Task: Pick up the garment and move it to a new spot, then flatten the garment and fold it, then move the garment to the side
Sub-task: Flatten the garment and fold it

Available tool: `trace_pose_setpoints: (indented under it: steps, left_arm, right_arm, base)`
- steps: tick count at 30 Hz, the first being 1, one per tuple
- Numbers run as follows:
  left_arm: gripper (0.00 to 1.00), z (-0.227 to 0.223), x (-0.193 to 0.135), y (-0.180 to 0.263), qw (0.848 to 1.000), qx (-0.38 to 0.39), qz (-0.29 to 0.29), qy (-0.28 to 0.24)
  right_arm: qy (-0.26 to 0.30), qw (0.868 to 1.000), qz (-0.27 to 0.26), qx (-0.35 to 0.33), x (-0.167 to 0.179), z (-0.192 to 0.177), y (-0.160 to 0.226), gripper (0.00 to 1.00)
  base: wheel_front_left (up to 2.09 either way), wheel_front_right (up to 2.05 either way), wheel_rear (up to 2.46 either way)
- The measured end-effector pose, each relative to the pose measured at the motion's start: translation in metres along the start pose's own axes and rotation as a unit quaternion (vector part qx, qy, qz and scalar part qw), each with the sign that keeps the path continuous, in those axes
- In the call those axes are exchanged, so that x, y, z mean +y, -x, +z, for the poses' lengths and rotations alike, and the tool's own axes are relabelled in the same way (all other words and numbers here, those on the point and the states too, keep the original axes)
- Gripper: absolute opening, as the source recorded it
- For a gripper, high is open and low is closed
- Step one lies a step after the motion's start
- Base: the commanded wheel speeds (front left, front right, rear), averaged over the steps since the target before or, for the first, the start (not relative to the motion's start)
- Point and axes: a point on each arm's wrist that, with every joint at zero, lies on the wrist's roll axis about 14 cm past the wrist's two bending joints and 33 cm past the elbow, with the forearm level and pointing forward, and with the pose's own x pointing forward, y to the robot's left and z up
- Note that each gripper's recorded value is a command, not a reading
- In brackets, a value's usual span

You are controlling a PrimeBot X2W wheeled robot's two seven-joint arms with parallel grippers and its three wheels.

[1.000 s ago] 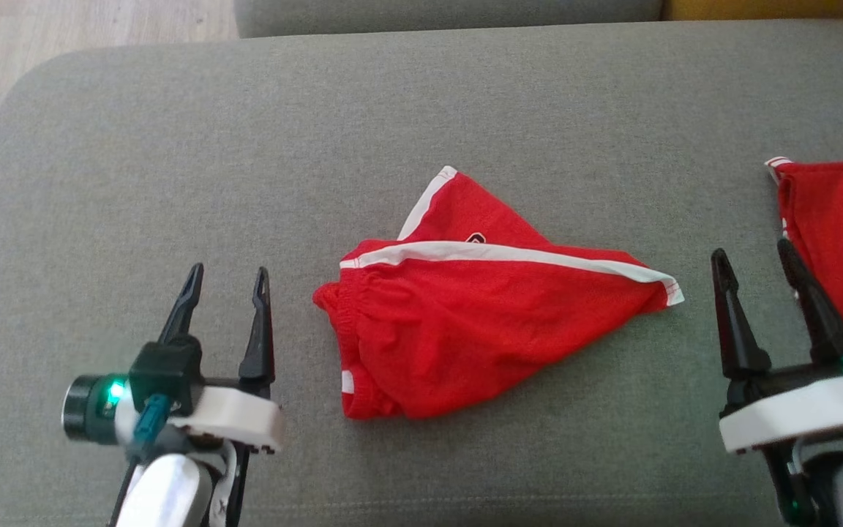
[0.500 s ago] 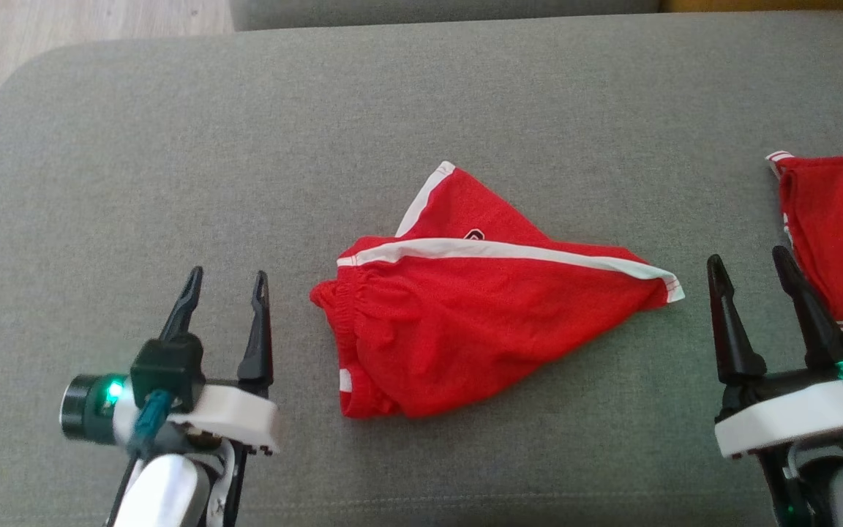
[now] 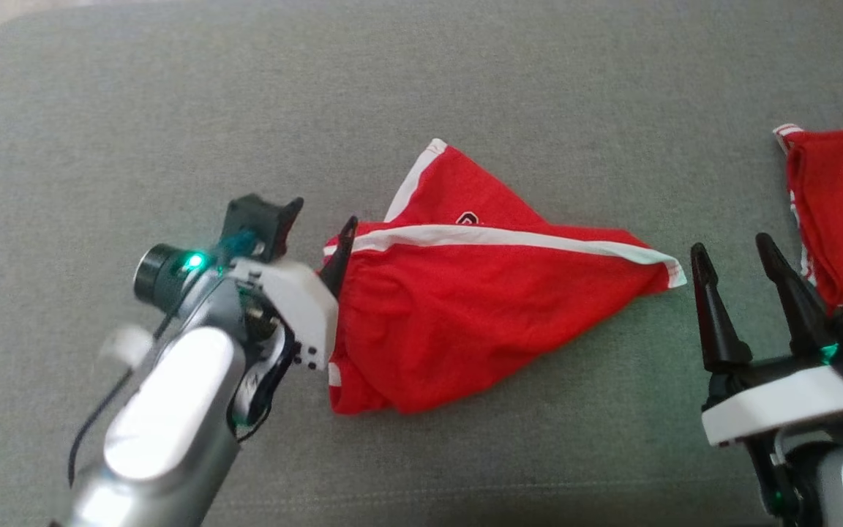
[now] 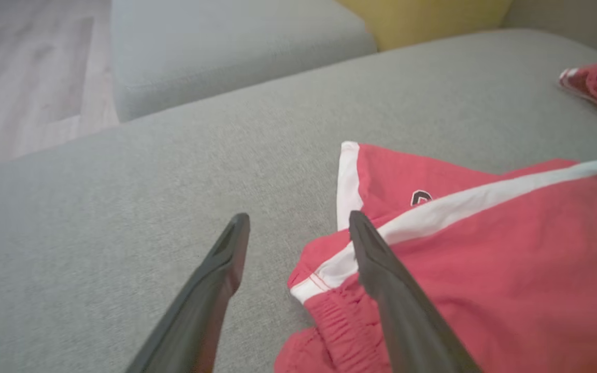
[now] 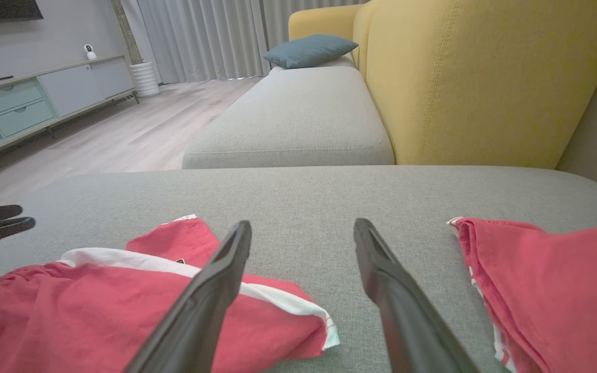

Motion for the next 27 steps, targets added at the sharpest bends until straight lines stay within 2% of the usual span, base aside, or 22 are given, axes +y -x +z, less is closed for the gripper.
trace_pose_setpoints:
  steps: [6,14,15,17,18,24,27]
  left_arm:
    - [1.00,-0.037,-0.014,-0.017,0.994,0.102,-0.043,-0.011]
    - [1.00,-0.068,-0.019,-0.019,0.984,0.169,-0.062,-0.010]
    - [0.84,-0.068,-0.019,-0.019,0.983,0.171,-0.063,-0.010]
    - [0.11,-0.069,-0.020,-0.019,0.983,0.172,-0.064,-0.012]
    - [0.00,-0.069,-0.021,-0.019,0.983,0.172,-0.066,-0.010]
    - [0.00,-0.061,-0.020,-0.021,0.985,0.157,-0.064,-0.012]
    - [0.00,-0.056,-0.020,-0.022,0.987,0.145,-0.063,-0.012]
  right_arm:
    - [-0.004,1.000,-0.015,0.016,-0.010,-0.010,0.001,1.00]
    - [-0.011,0.999,-0.026,0.025,-0.015,-0.017,0.003,1.00]
    - [-0.011,0.999,-0.026,0.026,-0.015,-0.018,0.003,1.00]
    - [-0.011,0.999,-0.025,0.027,-0.015,-0.018,0.003,1.00]
    - [-0.011,0.999,-0.025,0.028,-0.014,-0.019,0.002,1.00]
    - [-0.011,0.999,-0.023,0.034,-0.014,-0.022,0.002,1.00]
    - [-0.007,0.997,-0.021,0.076,-0.015,-0.041,0.003,1.00]
  base:
    - [0.00,0.00,0.00]
    - [0.00,0.00,0.00]
    - [0.00,0.00,0.00]
    - [0.00,0.00,0.00]
    - [0.00,0.00,0.00]
    - [0.00,0.00,0.00]
    - [0.00,0.00,0.00]
